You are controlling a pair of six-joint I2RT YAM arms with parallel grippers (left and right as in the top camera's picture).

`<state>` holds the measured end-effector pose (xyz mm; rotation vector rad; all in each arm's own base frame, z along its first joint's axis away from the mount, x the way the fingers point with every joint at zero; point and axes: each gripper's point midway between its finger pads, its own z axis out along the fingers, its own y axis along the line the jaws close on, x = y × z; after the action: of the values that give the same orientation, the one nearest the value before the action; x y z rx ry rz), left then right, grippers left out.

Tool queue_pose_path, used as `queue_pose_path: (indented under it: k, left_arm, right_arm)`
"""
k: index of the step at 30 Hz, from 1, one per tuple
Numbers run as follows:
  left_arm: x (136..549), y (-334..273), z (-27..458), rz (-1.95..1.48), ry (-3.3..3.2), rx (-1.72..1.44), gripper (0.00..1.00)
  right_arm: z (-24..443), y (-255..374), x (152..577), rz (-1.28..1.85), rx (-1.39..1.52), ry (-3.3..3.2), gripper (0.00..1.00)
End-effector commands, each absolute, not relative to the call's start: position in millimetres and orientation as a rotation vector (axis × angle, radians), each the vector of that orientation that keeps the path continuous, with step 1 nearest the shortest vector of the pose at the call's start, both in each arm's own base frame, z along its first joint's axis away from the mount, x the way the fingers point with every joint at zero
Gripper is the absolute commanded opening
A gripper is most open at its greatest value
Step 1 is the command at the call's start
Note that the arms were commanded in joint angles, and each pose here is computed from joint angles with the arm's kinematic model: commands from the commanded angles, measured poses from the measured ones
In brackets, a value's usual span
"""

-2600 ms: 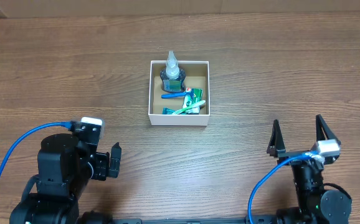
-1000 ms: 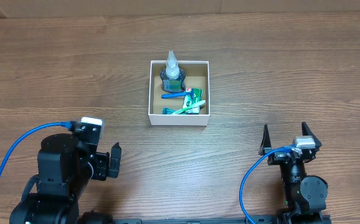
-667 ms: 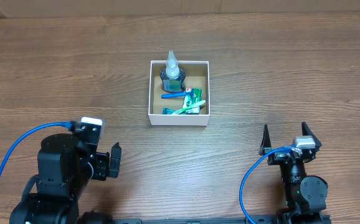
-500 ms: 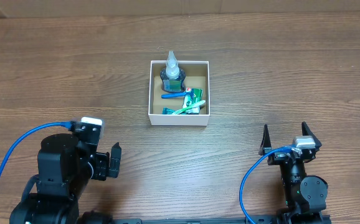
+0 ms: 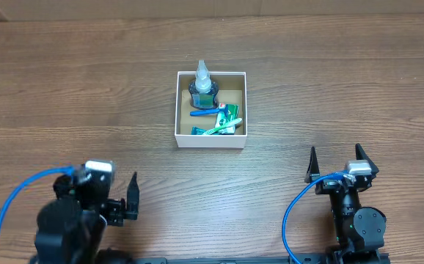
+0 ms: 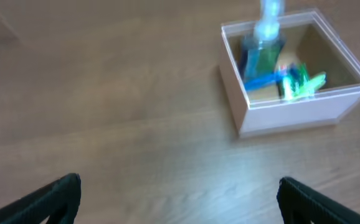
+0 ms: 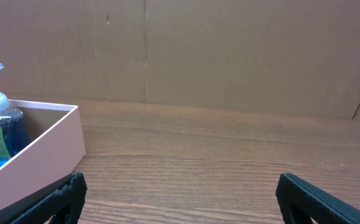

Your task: Pack container

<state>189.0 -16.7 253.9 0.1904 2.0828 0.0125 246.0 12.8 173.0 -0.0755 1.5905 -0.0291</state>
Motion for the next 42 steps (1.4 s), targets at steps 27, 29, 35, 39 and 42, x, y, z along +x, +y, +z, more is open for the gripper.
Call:
queue_pose_path:
  k: [27, 29, 35, 39, 42]
  left_arm:
    - [239, -16, 236, 0.135, 1.319, 0.191, 1.0]
    - [242, -17, 221, 0.129, 1.366, 0.2, 1.0]
    - [246, -17, 178, 0.12, 1.543, 0.225, 1.0]
    - [245, -17, 156, 0.078, 1.636, 0.198, 1.0]
    - [245, -17, 156, 0.079, 1.636, 0.197, 1.0]
  right_arm:
    - [172, 13, 246, -0.024, -0.068, 1.585, 1.0]
    - [172, 13, 246, -0.024, -0.068, 1.585, 1.0]
    - [172, 13, 246, -0.024, -0.068, 1.585, 1.0]
    - [172, 13, 246, -0.024, -0.068, 1.585, 1.0]
    - [172, 13, 246, -0.024, -0.068, 1.585, 1.0]
